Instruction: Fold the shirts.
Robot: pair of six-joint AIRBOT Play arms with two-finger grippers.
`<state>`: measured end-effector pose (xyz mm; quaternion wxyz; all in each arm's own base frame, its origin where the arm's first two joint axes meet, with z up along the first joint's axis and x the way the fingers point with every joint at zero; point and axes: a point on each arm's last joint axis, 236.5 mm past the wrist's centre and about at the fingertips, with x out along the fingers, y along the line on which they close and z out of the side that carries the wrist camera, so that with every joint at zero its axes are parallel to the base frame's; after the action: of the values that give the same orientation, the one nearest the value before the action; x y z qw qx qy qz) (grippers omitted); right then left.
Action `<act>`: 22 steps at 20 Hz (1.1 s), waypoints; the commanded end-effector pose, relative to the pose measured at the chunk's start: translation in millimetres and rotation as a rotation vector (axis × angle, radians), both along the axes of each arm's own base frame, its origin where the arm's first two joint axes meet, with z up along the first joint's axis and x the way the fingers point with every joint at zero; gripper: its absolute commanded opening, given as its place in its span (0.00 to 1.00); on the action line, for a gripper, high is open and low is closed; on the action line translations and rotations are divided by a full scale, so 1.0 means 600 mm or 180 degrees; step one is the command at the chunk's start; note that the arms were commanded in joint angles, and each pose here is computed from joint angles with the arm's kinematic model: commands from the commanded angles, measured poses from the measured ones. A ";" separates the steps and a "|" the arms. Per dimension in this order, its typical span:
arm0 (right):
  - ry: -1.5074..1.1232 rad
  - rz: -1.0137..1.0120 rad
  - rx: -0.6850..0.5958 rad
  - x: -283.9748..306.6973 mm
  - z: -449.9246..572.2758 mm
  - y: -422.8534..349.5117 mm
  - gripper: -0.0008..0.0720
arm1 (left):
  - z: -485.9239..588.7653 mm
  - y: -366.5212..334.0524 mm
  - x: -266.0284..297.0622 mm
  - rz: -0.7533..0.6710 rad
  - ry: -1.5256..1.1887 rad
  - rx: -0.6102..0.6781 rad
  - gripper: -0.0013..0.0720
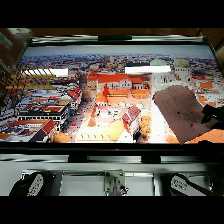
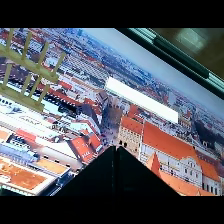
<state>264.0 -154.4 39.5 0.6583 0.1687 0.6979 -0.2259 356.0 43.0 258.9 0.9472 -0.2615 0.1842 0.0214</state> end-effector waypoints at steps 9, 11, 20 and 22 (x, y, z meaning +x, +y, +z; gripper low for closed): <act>-0.2858 0.0575 -0.0616 0.305 0.312 0.025 0.69 | -0.082 -0.130 0.042 -0.1033 0.0393 0.0584 0.05; -0.3004 0.0963 -0.0432 0.350 0.313 0.128 0.69 | -0.163 -0.184 0.046 -0.1405 0.1049 0.0803 0.05; -0.1234 0.1808 0.0650 0.282 0.068 0.382 0.70 | -0.336 -0.199 0.033 -0.1673 0.2979 0.1701 0.64; -0.1212 0.1806 0.0651 0.279 0.068 0.381 0.70 | -0.339 -0.198 0.030 -0.1681 0.3022 0.1701 0.64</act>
<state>443.3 56.3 90.4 0.8163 0.0655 0.5717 0.0510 382.0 -80.7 67.0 0.7938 0.0590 0.6012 -0.0706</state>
